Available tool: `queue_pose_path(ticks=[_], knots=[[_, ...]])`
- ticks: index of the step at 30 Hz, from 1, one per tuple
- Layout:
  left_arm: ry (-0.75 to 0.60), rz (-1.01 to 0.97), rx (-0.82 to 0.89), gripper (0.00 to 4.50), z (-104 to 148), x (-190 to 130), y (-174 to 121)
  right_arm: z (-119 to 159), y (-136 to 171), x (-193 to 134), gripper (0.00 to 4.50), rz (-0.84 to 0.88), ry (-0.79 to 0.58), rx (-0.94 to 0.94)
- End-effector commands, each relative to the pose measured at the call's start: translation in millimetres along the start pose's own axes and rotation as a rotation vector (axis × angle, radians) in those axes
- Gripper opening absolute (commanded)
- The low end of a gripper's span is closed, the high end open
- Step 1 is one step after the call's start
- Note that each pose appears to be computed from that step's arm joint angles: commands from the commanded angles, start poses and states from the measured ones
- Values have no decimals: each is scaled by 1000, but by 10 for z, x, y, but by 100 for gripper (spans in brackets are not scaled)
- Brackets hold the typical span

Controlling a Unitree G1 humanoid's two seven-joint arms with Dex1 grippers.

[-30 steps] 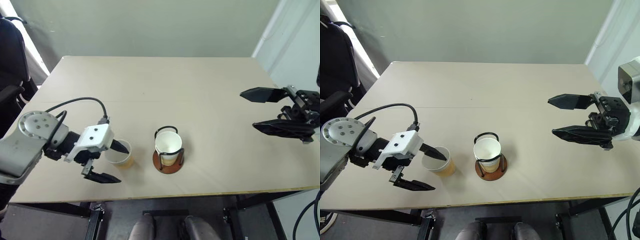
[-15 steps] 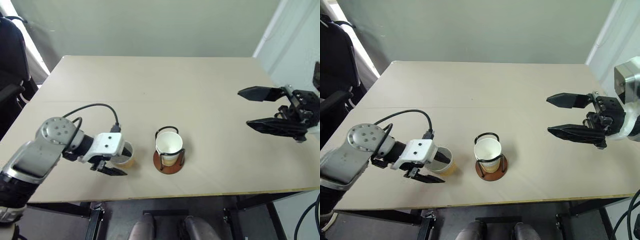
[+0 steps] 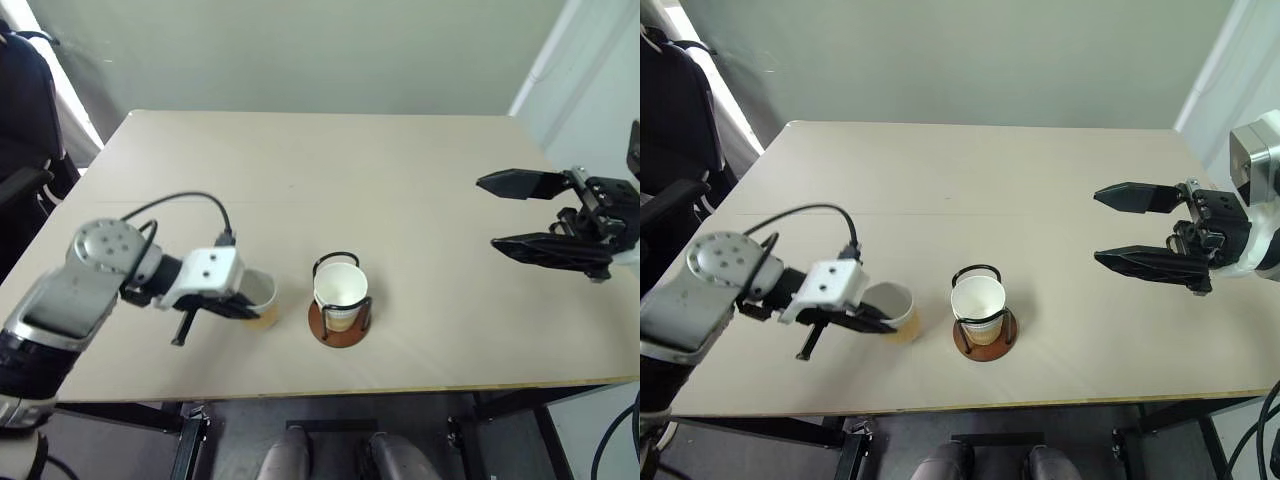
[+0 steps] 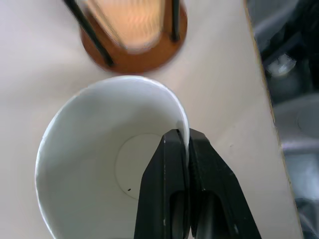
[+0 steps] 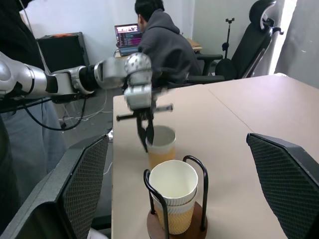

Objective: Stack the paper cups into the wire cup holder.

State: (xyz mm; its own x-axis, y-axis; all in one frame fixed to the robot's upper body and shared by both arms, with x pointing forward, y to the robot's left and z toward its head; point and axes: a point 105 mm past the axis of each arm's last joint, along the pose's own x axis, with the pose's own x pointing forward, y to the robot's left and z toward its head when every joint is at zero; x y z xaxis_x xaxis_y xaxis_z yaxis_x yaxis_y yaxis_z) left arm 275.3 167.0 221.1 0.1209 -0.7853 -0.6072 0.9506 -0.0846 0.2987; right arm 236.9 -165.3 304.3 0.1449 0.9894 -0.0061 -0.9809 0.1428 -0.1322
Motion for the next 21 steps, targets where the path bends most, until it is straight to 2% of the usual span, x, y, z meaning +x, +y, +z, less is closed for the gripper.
queue_pose_path(ticks=[1, 3, 6, 9, 11, 15, 21], knots=[[-182, 70, 117, 4, 657, -379, 230, 139, 46, -16, 450, 15, 0, -54], [-228, 91, 188, 4, 919, -466, 379, 139, 29, -22, 450, 4, 7, -60], [-243, 85, 255, 4, 1157, -455, 544, 145, 28, -29, 450, -5, 12, -66], [-273, -9, 336, 4, 1365, -216, 581, 142, 39, -30, 450, -21, 19, -75], [-277, -71, 352, 4, 1385, -100, 534, 128, 45, -30, 450, -34, 32, -80], [-202, -250, 382, 4, 1243, 201, 294, 126, 58, -82, 450, -79, 55, -91], [-156, -309, 403, 4, 1155, 271, 242, 121, 87, -71, 450, -93, 59, -93]])
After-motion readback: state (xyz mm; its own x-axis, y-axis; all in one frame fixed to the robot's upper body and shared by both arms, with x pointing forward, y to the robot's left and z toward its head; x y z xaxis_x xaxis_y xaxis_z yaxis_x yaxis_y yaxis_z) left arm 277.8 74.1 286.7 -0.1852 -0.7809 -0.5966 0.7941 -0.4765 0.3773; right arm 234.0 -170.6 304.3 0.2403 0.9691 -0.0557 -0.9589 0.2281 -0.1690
